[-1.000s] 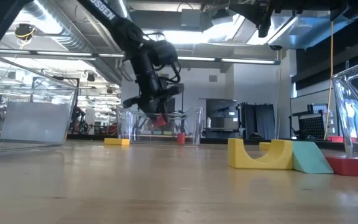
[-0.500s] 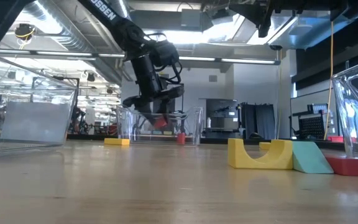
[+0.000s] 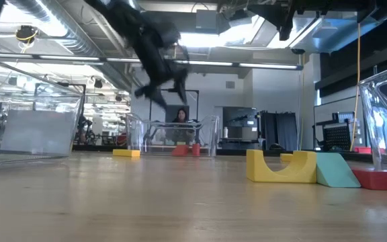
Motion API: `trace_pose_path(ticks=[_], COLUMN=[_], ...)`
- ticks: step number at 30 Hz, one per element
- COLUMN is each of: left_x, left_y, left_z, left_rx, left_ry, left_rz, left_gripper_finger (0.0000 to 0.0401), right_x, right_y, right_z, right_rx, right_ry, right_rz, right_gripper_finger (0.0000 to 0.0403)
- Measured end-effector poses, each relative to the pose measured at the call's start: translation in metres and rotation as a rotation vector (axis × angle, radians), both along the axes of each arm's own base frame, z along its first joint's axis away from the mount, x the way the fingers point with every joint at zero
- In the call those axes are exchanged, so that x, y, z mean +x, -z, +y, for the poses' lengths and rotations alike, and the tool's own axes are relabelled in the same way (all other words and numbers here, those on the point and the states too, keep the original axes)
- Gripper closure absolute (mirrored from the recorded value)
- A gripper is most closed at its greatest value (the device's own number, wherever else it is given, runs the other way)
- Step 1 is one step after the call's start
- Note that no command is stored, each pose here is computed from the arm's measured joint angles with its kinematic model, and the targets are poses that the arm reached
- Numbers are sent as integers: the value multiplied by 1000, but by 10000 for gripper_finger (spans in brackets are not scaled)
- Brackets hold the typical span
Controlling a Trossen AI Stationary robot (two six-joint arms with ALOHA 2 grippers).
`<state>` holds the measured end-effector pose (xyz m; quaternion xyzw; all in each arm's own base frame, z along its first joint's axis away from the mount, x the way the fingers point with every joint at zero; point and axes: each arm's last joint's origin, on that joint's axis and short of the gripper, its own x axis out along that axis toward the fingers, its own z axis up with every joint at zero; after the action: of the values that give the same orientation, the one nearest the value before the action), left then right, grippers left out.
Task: Sort & place blocks by color
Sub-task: Put the red block on the top transparent bin
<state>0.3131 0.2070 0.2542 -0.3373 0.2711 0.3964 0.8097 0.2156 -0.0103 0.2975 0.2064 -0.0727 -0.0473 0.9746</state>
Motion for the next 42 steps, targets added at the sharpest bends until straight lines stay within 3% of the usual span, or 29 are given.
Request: trace_pose_path(ticks=[3,7,12,16,22,25,29,35,42], left_x=[-14,-36,-67,-93,-123,-134,-142,-144,-145], left_y=[-43,-101,-133,-119,-72,-51,-35,-39,-40], left_z=[-10,-48,-109,-149,-191,-200,-201,-200,-199], left_rx=[123,269,420,481,488,471,500,597,615], left_ry=[72,214,333,363,497,556,547,537,493], left_rz=[-100,-235,-451,-625,-813,-820,-784,-785,-780], left_gripper_finger=[119,119,119,119,119,119,119,119,119], right_x=[0,0,0,0,0,0,0,0,0], right_y=[0,0,0,0,0,0,0,0,0], right_z=[0,0,0,0,0,0,0,0,0], right_rx=[0,1,5,5,4,2,1,3,3], right_ry=[0,0,-1,-1,-1,-1,0,-1,-1], right_rz=[0,0,-1,-1,-1,-1,-1,-1,-1], right_gripper_finger=[124,124,124,124,124,124,124,124,124])
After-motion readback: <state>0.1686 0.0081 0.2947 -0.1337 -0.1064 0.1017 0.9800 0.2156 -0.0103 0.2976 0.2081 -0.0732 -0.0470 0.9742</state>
